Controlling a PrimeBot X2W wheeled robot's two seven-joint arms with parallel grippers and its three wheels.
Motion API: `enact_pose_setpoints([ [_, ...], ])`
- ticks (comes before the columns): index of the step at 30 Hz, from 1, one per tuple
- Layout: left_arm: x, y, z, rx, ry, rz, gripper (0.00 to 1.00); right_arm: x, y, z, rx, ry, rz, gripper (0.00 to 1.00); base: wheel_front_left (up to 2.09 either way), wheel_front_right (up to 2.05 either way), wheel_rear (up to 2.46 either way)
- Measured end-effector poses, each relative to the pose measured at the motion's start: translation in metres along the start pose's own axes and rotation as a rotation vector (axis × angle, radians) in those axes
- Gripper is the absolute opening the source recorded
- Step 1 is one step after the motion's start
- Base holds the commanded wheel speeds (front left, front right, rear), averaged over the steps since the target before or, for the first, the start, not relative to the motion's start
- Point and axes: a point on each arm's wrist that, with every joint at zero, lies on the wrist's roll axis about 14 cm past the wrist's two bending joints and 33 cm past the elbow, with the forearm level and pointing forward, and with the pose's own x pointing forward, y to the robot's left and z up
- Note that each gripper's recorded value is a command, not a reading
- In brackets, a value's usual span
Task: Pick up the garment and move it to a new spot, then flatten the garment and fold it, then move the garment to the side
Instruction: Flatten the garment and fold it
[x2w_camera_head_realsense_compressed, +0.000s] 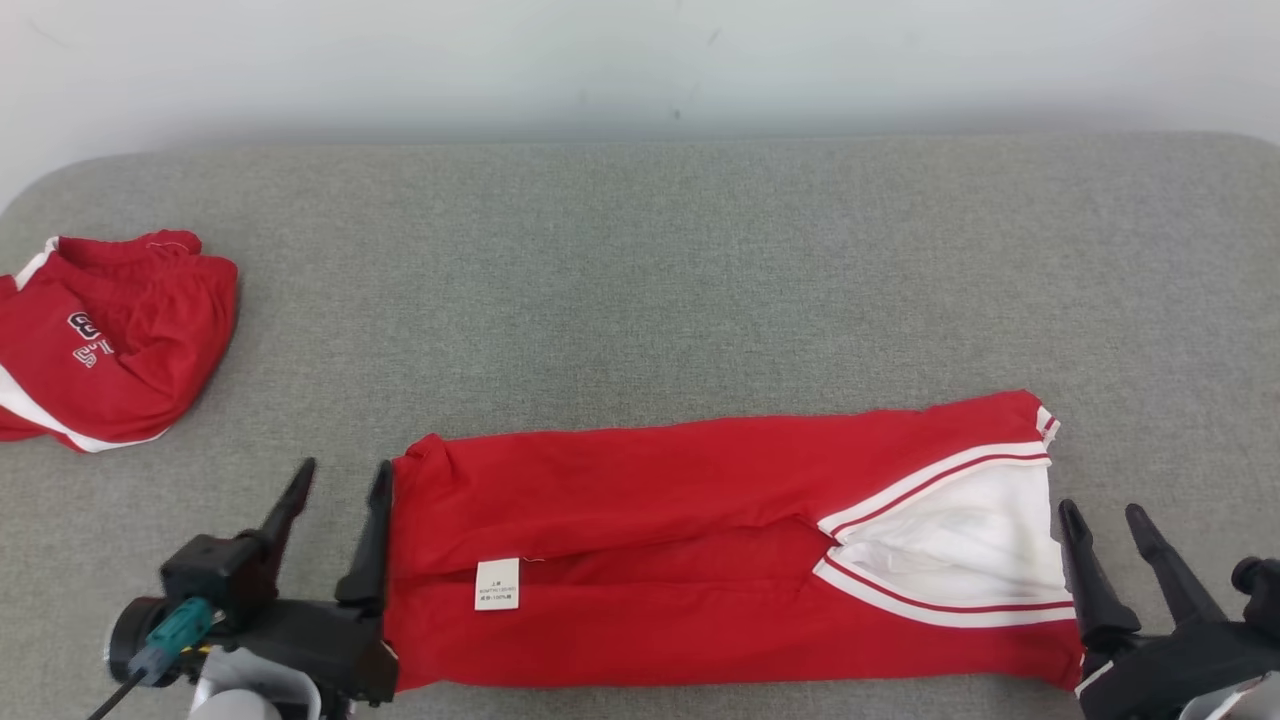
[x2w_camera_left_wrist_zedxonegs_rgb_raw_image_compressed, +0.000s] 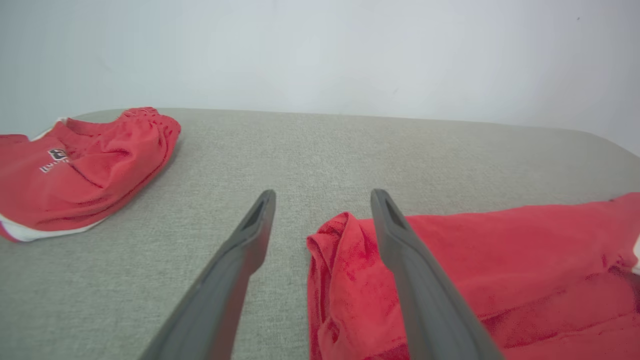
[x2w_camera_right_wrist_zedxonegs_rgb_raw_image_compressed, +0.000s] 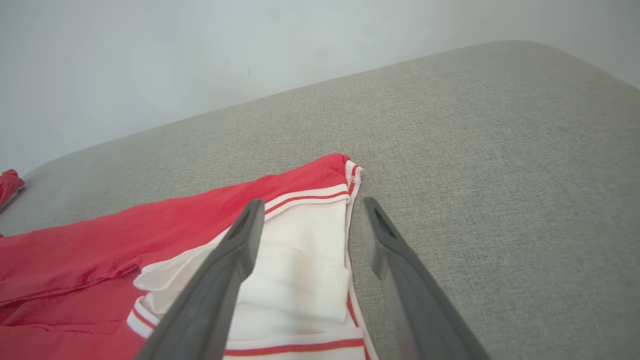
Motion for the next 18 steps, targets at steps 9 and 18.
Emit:
enact_pose_setpoints([
  [9,-0.023,0.022,0.037,0.022,-0.173,0.128,1.00,0.015,-0.013,-0.008,-0.089,0.089,-0.028,1.00,0.00,0.00,0.00],
  [18,-0.050,0.037,0.033,0.019,-0.198,0.209,1.00,0.027,-0.013,-0.034,-0.095,0.202,-0.032,1.00,0.00,0.00,0.00],
])
